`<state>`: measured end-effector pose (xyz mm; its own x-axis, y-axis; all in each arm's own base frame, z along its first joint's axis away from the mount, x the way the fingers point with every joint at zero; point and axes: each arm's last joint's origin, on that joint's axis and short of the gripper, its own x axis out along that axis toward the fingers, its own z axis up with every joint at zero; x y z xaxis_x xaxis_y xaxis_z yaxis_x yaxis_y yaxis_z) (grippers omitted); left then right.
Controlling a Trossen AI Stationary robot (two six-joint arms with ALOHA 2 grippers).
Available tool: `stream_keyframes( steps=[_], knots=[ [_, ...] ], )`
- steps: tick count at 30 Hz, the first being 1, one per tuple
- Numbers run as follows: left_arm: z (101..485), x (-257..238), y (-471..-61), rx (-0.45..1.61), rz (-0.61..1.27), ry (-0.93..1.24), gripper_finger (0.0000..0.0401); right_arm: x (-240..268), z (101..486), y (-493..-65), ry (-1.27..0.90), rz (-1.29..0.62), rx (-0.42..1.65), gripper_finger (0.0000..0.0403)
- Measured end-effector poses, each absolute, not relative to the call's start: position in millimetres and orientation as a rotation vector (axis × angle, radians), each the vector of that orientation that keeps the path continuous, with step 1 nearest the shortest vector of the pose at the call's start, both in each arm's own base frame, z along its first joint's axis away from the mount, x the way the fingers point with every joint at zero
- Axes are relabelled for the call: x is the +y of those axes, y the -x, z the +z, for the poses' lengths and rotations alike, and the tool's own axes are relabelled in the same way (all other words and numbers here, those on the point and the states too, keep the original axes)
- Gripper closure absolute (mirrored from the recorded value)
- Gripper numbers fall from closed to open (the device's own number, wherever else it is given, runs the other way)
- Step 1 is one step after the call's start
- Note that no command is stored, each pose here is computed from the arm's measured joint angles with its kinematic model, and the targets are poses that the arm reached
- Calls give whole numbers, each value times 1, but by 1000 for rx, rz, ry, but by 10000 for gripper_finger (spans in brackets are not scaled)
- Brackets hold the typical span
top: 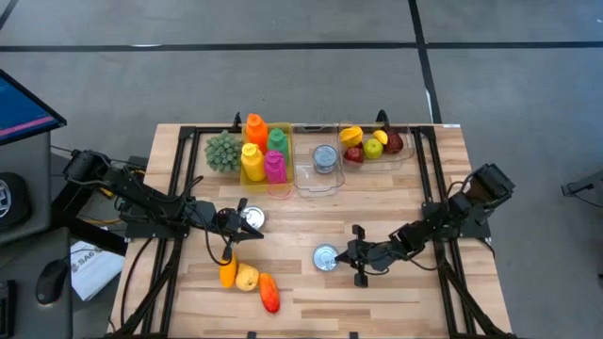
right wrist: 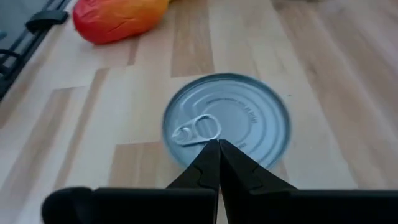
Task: Pick & Place Food Item
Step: Put the red tuna into the left transparent bin
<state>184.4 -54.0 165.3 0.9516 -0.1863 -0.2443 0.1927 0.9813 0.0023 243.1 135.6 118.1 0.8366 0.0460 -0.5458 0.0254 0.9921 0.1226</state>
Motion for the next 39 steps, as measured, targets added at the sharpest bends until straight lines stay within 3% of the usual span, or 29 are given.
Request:
stream_keyframes(
  steps=[18,23,39],
  knots=[
    [165,-54,-184,246,-193,-26,399,141,112,-234,-148,26,676,403],
    [165,-54,-184,246,-193,-26,399,136,100,-225,-143,-12,795,403],
    [165,-54,-184,244,-193,-26,399,137,103,-227,-154,-19,775,403]
  ],
)
